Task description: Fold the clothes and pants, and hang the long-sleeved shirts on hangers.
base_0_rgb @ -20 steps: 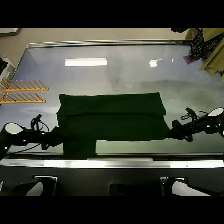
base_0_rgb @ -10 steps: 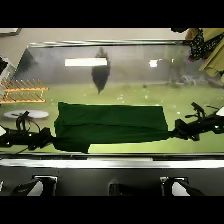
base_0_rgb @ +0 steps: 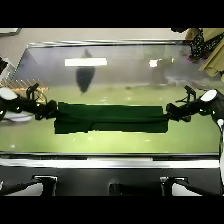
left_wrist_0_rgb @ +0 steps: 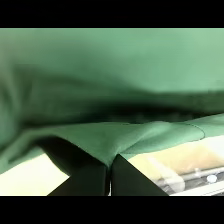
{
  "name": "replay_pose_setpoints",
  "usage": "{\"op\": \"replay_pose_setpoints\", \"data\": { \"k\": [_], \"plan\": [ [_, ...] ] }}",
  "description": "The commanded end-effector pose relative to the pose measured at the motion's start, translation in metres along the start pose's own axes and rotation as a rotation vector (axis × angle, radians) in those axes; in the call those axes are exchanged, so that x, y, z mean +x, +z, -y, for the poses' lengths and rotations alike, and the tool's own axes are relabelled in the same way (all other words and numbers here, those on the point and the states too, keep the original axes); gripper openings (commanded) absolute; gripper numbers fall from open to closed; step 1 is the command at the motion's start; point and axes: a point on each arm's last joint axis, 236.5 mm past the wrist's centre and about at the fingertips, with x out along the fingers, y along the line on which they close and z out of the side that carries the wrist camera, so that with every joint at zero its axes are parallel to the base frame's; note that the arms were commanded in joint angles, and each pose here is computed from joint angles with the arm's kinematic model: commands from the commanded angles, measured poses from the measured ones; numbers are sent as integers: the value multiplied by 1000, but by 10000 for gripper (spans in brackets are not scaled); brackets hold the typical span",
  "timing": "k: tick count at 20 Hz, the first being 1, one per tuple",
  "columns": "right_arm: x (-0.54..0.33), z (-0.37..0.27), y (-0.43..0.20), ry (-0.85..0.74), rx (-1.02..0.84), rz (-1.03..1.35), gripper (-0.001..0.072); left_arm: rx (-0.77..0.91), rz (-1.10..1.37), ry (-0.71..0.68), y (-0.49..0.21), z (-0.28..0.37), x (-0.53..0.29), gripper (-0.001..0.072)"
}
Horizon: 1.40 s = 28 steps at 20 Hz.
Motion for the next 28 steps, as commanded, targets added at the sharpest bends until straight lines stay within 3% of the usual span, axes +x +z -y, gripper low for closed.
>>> {"op": "replay_pose_setpoints", "data": {
  "k": [1, 8, 9, 10, 11, 12, 14, 16, 18, 22, 28],
  "plan": [
    [16, 0, 29, 10, 11, 20, 28, 36, -38, -1, 40, 8, 18, 16],
    [45, 0, 54, 56, 41, 27, 31, 46, -117, 2, 72, 4, 49, 17],
    [49, -1, 53, 66, 52, 17, 77, 41, -122, 2, 72, 2, 52, 21],
    [50, -4, 52, 80, 60, 10, 177, 42, -113, 5, 74, 1, 52, 52],
    [46, -7, 52, 92, 50, 6, 300, 47, -95, 13, 79, 0, 48, 128],
    [36, -8, 53, 95, 26, -1, 361, 59, -73, 28, 85, -1, 42, 226],
    [8, -1, 63, 99, -18, 35, 429, 92, -6, 64, 101, 2, 16, 350],
    [-14, 25, 70, 100, 21, 78, 435, 145, 73, 117, 113, 8, -17, 449],
    [-14, 43, 59, 136, 43, 37, 491, 175, 138, 186, 117, 12, -51, 450],
    [22, 45, 33, 221, 52, -54, 491, 219, 221, 271, 106, 22, -95, 451],
    [61, 40, 21, 314, 146, -50, 489, 231, 249, 266, 99, 34, -108, 451]
  ]
}}
